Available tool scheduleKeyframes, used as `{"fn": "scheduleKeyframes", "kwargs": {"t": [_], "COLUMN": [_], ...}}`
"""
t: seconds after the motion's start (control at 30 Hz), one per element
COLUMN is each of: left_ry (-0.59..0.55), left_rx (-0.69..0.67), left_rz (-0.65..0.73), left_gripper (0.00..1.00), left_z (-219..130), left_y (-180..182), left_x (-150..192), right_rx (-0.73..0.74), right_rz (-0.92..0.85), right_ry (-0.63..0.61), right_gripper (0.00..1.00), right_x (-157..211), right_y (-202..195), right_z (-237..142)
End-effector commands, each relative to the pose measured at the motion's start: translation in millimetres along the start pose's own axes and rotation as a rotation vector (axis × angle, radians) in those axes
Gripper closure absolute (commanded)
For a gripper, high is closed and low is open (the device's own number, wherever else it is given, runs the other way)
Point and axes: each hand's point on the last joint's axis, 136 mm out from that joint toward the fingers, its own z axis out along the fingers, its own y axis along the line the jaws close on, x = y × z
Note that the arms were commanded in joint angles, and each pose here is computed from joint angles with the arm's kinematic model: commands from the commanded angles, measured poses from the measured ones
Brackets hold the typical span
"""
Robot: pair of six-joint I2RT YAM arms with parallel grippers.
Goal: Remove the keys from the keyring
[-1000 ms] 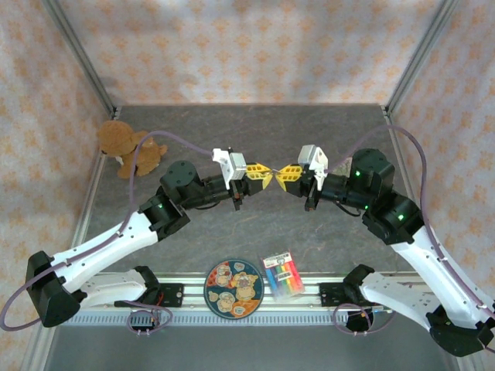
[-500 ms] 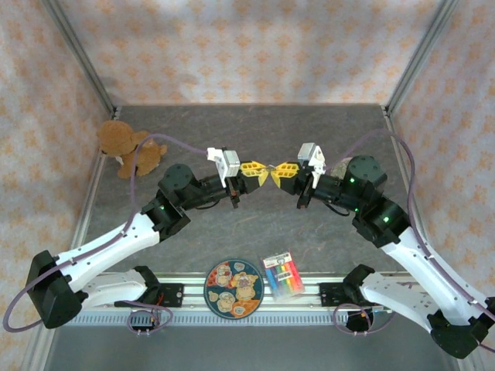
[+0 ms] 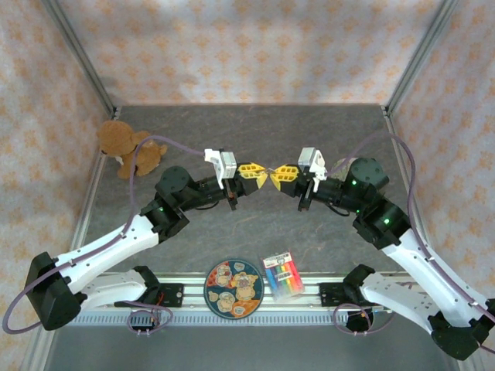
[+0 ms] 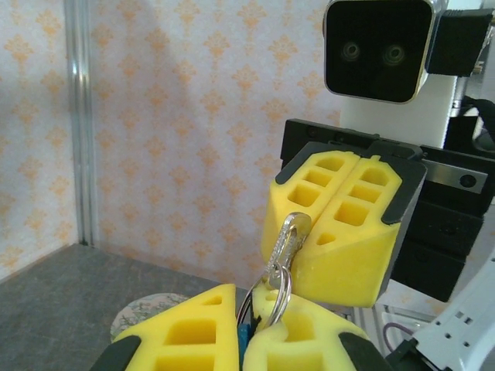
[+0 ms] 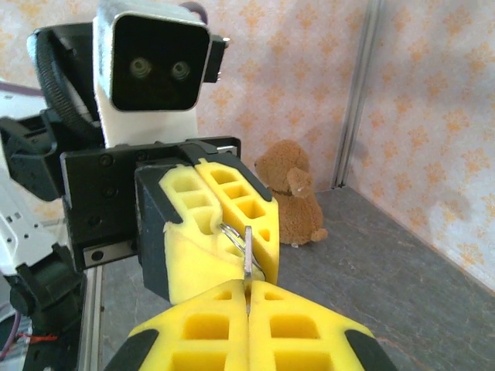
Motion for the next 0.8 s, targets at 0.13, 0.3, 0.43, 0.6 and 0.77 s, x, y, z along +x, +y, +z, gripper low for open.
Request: {"fn": "scheduleKeyframes", "kwargs": {"t": [0.13,0.3,0.43,0.6,0.77], "left_ry": [-0.209,-0.217,-0.204,-0.195,-0.187], "left_rx": [-0.064,-0.067,-0.070,-0.084,-0.082], "left_rz": [0.029,0.013,0.019,0.022,0.016], "left_gripper": [1.00,1.00,1.00,1.00,1.00], "left_z": [-18,-16,-16,-19,-19], "left_y": [18,23,25,28,30], "left_x": [-68,-70,-70,-71,-72], "right_rx": [-0.076,-0.114,-0.163,-0.195,-0.231], "right_rz": [-0.126,-0.159,-0.194,-0.217,-0.232], "right_ry": [0.070,0.108,0.146,0.222,0.259], "right_gripper": [1.00,1.00,1.00,1.00,1.00], "right_x": [8,19,28,39,47], "right_y": [28,38,48,56,63], "right_z": [-21,-19,-19,-21,-23]}}
